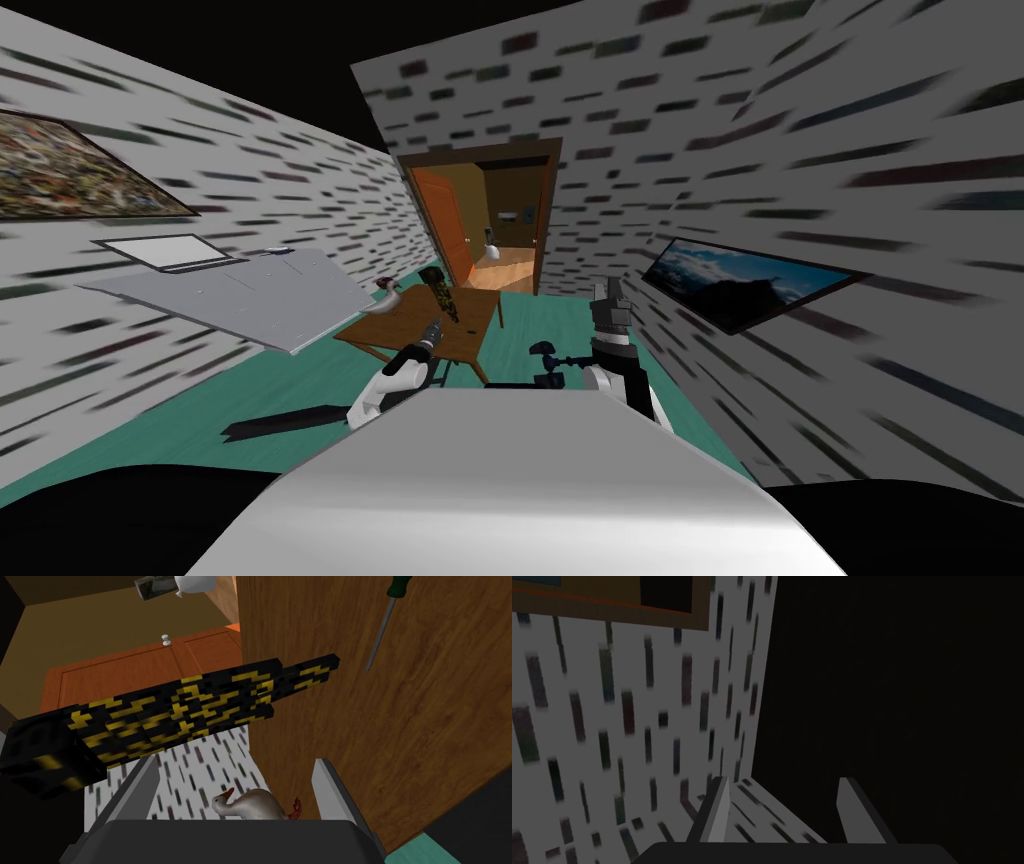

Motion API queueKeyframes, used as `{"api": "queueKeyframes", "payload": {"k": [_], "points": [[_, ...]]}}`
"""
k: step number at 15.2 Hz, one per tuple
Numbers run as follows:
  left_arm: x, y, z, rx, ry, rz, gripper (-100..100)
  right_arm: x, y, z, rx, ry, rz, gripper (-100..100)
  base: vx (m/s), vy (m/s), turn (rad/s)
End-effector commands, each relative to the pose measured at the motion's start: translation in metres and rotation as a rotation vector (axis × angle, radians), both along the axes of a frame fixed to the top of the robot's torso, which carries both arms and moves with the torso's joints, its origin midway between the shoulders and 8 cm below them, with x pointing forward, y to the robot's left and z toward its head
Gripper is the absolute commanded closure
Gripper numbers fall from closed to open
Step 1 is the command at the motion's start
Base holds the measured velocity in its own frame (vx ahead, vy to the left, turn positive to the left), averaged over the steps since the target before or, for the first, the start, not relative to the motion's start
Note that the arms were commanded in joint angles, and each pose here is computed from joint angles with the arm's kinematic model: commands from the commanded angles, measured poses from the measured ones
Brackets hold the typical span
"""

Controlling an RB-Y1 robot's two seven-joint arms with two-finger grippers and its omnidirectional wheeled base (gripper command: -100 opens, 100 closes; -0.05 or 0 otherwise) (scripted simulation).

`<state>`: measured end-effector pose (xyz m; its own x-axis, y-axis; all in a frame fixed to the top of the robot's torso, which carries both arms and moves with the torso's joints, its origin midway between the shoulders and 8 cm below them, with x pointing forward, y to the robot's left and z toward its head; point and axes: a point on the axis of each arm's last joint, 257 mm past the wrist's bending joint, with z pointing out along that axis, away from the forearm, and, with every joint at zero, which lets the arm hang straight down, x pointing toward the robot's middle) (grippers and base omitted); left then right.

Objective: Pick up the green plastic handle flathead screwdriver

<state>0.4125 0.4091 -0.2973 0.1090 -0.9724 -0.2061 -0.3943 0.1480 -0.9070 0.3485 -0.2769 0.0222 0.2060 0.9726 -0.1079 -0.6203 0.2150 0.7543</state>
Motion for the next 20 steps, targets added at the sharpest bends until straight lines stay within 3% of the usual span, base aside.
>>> {"api": "queueKeyframes", "payload": {"k": [1,11,12,17,18,20], "points": [[-0.006,0.007,-0.019,-0.007,0.066,0.012,-100,0.0,0.0,0.0,0.0,0.0,0.0,0,0.023,-0.039,0.003],[-0.041,0.03,-0.085,-0.043,0.304,0.057,-100,0.0,0.0,0.0,0.0,0.0,0.0,0,0.089,-0.035,-0.084],[-0.05,0.036,-0.098,-0.053,0.351,0.068,-100,0.0,0.0,0.0,0.0,0.0,0.0,0,0.088,-0.028,-0.066],[-0.069,0.041,-0.121,-0.073,0.45,0.083,-100,0.0,0.0,0.0,0.0,0.0,0.0,0,0.079,-0.016,-0.061],[-0.082,0.045,-0.134,-0.087,0.506,0.095,-100,0.0,0.0,0.0,0.0,0.0,0.0,0,0.051,0.011,-0.07],[-0.085,0.045,-0.137,-0.09,0.52,0.096,-100,0.0,0.0,0.0,0.0,0.0,0.0,0,0.078,0.007,-0.06]]}}
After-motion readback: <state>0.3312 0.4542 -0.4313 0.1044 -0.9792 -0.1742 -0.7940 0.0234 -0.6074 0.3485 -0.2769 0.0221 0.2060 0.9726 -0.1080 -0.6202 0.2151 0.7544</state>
